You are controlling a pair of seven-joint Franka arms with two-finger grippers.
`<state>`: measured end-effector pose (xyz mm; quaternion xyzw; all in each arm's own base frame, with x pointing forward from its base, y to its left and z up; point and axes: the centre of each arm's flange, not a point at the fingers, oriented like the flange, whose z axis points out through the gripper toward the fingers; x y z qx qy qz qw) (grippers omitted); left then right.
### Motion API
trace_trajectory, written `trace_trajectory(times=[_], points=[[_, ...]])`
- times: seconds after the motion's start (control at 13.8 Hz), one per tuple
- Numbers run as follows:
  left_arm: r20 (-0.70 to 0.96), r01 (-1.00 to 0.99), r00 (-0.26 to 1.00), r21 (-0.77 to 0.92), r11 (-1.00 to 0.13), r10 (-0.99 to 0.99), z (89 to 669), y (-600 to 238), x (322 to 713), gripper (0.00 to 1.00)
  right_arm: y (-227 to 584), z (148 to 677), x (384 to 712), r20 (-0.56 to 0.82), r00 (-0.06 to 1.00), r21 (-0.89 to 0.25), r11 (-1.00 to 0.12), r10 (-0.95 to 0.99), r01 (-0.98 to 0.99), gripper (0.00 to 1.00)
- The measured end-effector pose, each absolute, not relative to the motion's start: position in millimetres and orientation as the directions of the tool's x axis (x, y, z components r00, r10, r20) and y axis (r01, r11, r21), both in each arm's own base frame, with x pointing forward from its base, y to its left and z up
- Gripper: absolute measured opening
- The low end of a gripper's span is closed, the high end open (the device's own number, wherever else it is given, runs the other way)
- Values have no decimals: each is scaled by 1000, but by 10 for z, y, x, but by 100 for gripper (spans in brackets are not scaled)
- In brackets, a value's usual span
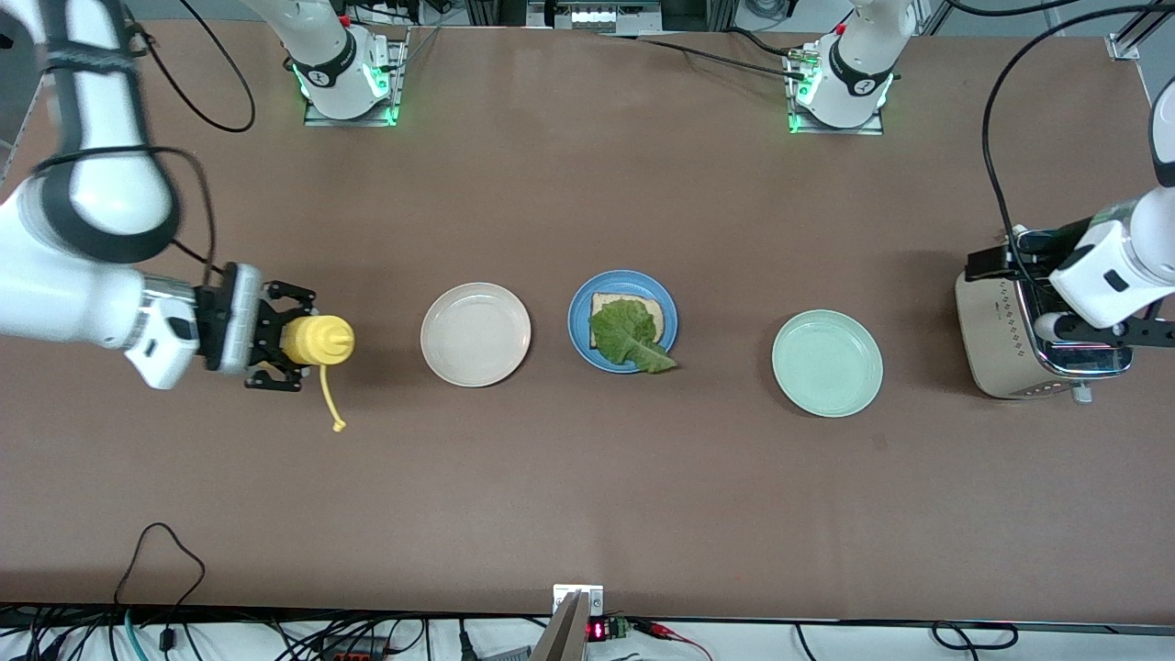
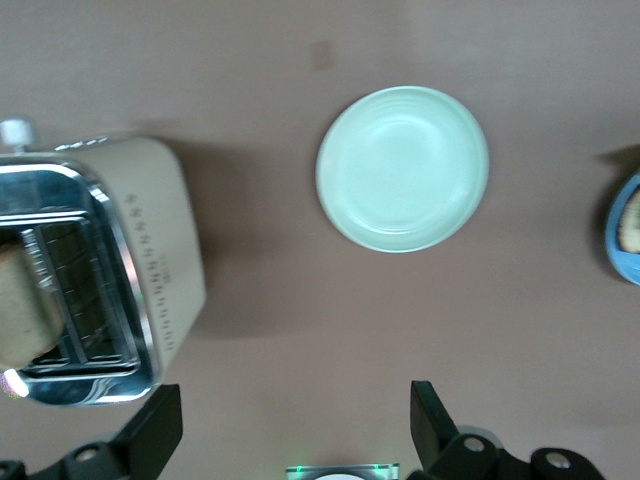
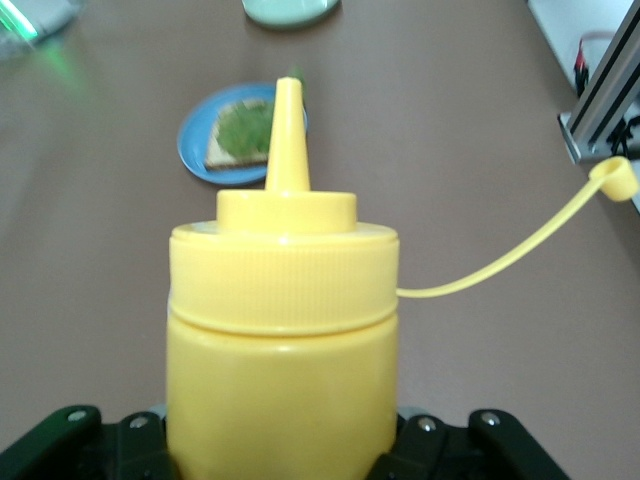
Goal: Make sandwich in blue plate with both arms
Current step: 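Carry the mustard bottle back beside the white plate, then set down the mustard with the right gripper while the left grasps toast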
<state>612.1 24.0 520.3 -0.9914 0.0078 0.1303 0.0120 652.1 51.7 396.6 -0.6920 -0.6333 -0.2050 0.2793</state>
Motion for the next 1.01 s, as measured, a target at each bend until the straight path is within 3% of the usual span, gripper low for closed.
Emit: trace_trajectory(times=[0.36,0.65,0.8,0.94,1.01], points=[[-271,-17,963,-80,-997,5,4925,1533,6067,100,-108,3125,6352,857,135,-155,-1,497,988,39],[-209,-82,975,-32,-996,-74,4306,2549,5797,100,-432,2297,6221,945,99,-111,23,313,994,39],[-224,-79,972,-11,-997,-75,4021,2720,5652,97,-531,1954,6137,966,73,-82,25,246,996,39],[-232,-90,969,-4,-996,-87,3940,2666,5641,80,-588,1677,6054,982,58,-63,21,180,998,39],[-234,-96,968,-1,-995,-93,3925,2631,5648,80,-616,1564,6016,986,51,-54,19,159,998,39]])
